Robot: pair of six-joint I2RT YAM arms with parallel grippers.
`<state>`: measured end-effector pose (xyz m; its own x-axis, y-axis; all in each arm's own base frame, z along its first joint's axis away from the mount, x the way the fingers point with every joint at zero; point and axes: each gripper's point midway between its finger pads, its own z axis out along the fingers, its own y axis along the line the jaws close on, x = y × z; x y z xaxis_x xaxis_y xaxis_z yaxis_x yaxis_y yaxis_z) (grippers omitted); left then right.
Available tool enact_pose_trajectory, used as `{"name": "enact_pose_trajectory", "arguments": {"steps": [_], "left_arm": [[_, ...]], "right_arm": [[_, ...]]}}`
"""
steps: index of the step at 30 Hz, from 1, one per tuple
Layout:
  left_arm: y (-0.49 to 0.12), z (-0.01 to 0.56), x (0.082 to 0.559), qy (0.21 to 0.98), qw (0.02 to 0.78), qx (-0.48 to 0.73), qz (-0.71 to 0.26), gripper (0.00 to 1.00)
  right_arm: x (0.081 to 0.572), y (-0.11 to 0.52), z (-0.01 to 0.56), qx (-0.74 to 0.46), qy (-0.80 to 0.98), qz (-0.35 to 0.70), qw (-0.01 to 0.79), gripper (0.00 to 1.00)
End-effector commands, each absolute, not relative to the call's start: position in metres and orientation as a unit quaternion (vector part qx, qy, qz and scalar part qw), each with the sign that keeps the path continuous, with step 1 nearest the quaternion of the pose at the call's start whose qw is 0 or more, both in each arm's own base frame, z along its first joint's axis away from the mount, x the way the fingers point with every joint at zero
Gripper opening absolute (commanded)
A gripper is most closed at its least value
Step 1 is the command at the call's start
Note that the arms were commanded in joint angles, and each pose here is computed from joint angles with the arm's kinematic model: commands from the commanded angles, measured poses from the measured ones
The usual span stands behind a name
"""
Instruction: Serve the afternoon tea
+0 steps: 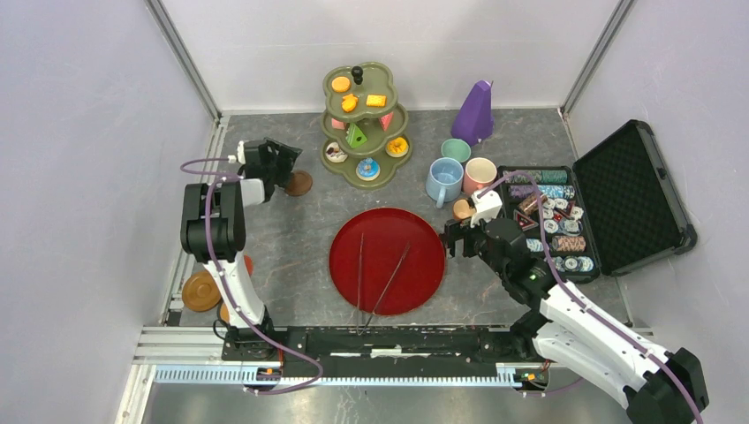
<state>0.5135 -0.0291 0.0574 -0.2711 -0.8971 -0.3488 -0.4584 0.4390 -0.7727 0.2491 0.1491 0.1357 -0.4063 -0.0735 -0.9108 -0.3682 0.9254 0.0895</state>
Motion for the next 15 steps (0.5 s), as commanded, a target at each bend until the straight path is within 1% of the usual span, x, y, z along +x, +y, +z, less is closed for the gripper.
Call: {"name": "enact_pose_trajectory", "arguments": {"steps": [1, 9, 15], "left_arm": [[-0.014, 0.052, 0.533, 0.760, 0.403, -0.440, -0.258, 0.87], [-0.018, 0.069, 0.566, 0.765, 0.409, -0.413, -0.279, 0.88], [-0.019, 0.121, 0.563, 0.758, 0.435, -0.389, -0.290, 0.94]], "right_arm": [[0.260, 0.151, 0.160, -0.121, 0.815, 0.137, 0.550, 0.98], [0.263, 0.150, 0.169, -0.126, 0.817, 0.126, 0.549, 0.98], [0.266, 0.140, 0.168, -0.124, 0.821, 0.096, 0.549, 0.98]]}}
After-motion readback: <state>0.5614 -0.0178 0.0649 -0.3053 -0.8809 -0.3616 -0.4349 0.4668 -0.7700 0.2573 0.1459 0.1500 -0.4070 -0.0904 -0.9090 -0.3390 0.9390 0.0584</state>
